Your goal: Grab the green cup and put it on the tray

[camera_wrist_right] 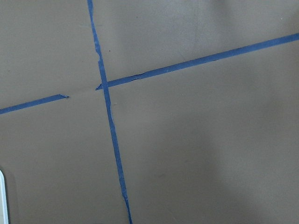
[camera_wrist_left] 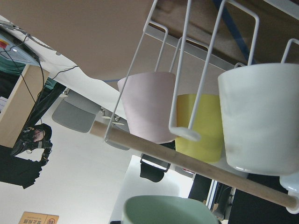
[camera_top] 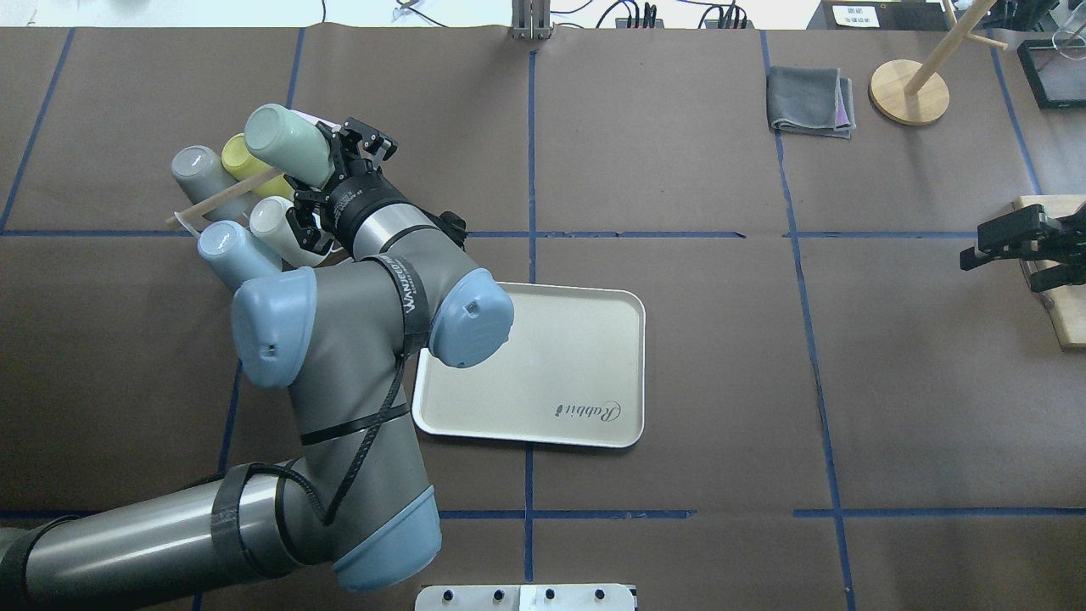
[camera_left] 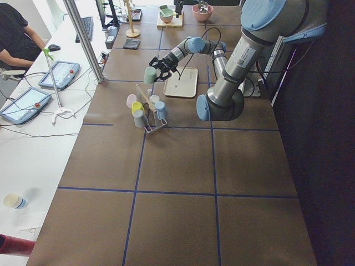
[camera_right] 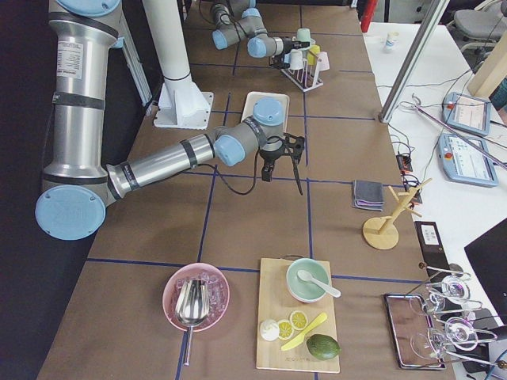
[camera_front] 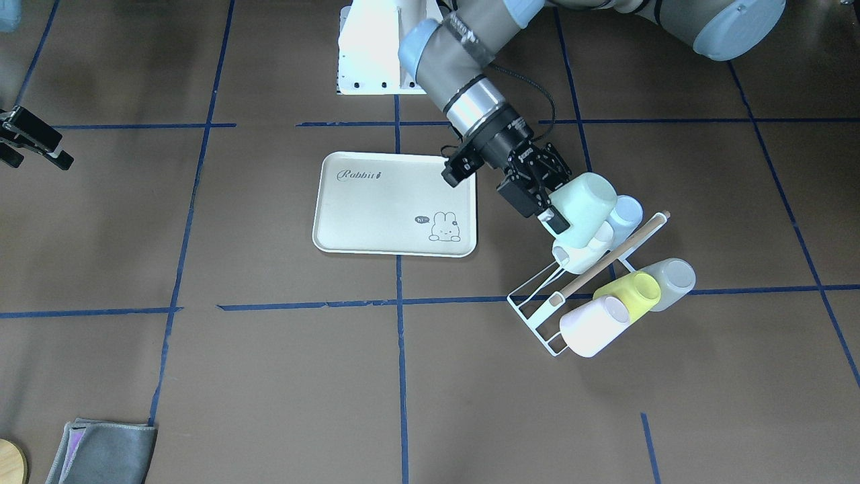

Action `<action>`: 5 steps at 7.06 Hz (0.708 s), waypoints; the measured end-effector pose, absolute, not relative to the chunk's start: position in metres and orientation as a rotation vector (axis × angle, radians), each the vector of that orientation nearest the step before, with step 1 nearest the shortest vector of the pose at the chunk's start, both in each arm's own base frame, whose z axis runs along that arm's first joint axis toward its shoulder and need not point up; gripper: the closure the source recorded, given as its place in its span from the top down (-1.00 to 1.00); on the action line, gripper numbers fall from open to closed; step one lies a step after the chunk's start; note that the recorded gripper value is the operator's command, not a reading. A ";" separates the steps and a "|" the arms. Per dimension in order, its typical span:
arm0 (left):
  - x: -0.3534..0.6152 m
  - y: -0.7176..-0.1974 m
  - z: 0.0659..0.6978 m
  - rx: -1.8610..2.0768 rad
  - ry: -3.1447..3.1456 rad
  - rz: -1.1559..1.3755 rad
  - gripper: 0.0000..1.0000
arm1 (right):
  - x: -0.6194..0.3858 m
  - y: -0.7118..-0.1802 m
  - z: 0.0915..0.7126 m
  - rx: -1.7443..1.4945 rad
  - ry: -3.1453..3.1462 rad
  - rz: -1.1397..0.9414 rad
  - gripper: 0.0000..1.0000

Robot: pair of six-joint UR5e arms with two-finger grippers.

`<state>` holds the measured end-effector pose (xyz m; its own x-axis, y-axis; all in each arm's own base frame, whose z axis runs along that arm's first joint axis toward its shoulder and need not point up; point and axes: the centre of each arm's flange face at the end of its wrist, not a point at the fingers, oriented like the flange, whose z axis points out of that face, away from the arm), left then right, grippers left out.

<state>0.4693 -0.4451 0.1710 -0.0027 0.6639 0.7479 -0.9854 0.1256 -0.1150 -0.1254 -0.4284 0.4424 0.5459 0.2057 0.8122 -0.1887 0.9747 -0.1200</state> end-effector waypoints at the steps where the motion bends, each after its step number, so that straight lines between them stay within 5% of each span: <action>1: 0.450 -0.434 0.150 0.656 -0.648 1.281 -0.09 | -0.126 -0.429 0.443 -0.019 -0.964 0.232 0.99; 5: 0.433 -0.413 0.110 1.122 0.118 0.563 -0.10 | -0.119 -0.430 0.447 -0.009 -0.960 0.233 0.99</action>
<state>0.4326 -0.4134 0.1096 0.8553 0.4832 0.1869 -0.3672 0.3108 0.8767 -0.1191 -0.4296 0.4466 0.5506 0.2011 0.8102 -0.1929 0.9749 -0.1109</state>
